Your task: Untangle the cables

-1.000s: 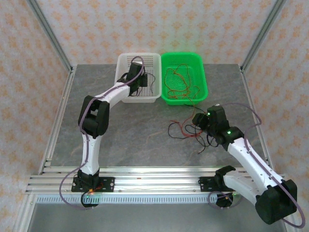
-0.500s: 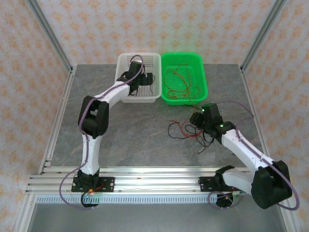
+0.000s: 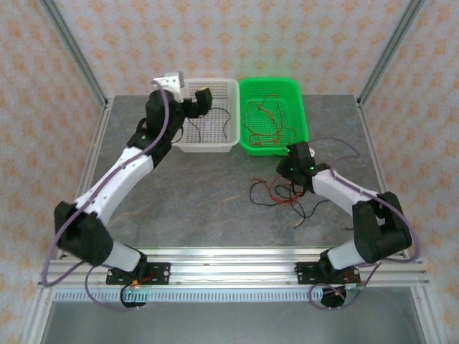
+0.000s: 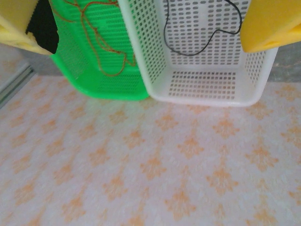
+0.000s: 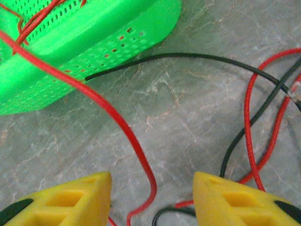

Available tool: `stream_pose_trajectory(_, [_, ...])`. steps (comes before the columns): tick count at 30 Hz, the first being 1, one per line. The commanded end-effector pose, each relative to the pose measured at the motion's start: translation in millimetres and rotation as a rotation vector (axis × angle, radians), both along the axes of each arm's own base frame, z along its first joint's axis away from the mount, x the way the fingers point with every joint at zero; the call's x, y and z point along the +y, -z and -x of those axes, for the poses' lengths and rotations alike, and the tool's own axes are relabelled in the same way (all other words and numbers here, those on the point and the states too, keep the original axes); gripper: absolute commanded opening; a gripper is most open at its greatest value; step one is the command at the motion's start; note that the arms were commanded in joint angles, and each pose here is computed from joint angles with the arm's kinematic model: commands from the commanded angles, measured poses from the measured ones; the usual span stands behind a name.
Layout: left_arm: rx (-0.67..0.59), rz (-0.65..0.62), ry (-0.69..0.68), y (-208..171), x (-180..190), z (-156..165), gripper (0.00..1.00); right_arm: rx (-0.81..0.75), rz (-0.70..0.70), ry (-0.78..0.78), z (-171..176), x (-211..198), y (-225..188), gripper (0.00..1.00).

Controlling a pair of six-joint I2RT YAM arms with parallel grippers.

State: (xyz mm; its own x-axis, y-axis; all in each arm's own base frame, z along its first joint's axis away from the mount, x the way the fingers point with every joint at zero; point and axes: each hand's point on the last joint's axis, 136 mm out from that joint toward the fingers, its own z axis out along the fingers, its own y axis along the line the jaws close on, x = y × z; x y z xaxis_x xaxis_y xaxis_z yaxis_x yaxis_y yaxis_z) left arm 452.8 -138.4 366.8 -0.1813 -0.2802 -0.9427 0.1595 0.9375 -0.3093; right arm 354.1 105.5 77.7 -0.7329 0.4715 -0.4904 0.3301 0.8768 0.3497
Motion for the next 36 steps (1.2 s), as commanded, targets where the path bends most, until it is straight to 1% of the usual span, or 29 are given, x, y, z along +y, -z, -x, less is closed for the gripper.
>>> stream_pose_trajectory(1, [-0.052,0.087,0.055,-1,-1,18,0.99,-0.061,0.034,0.036,-20,-6,-10,0.42])
stream_pose_trajectory(5, [-0.082,0.205,0.105,1,11,42,0.99,-0.071,0.033,0.044,-27,-4,-9,0.28])
stream_pose_trajectory(7, [-0.048,0.233,0.136,8,12,47,0.99,-0.079,0.028,0.046,-30,-4,-11,0.14])
stream_pose_trajectory(9, [-0.015,0.234,0.158,13,9,51,0.99,-0.087,0.024,0.042,-31,-2,-16,0.03])
stream_pose_trajectory(10, [-0.001,0.235,0.173,16,7,53,0.99,-0.092,0.023,0.04,-31,-2,-19,0.0])
stream_pose_trajectory(12, [0.016,0.236,0.189,18,4,57,0.98,-0.112,0.014,0.025,-31,0,-29,0.0])
stream_pose_trajectory(15, [0.017,0.237,0.208,20,2,66,0.92,-0.162,-0.002,-0.017,-30,4,-55,0.0])
stream_pose_trajectory(19, [-0.015,0.21,0.233,18,-4,83,0.87,-0.242,0.004,-0.146,-21,13,-96,0.0])
stream_pose_trajectory(22, [-0.042,0.151,0.286,17,-21,98,0.87,-0.323,0.011,-0.317,-10,28,-130,0.0])
stream_pose_trajectory(23, [-0.049,0.13,0.311,18,-29,102,0.89,-0.348,0.02,-0.377,-6,33,-139,0.0])
stream_pose_trajectory(25, [-0.074,0.077,0.383,20,-51,115,0.98,-0.405,0.04,-0.498,4,42,-158,0.0])
stream_pose_trajectory(26, [-0.084,0.059,0.415,21,-59,119,0.99,-0.417,0.048,-0.556,7,47,-161,0.0])
stream_pose_trajectory(27, [-0.09,0.046,0.445,24,-68,123,0.99,-0.467,0.053,-0.625,15,53,-176,0.0])
stream_pose_trajectory(30, [-0.117,0.036,0.522,30,-85,133,0.99,-0.555,0.076,-0.812,32,68,-197,0.0])
stream_pose_trajectory(32, [-0.123,0.013,0.55,37,-92,138,0.99,-0.624,0.102,-0.907,41,75,-211,0.0])
stream_pose_trajectory(36, [-0.12,-0.083,0.589,53,-105,146,0.99,-0.746,0.121,-1.103,64,90,-233,0.0])
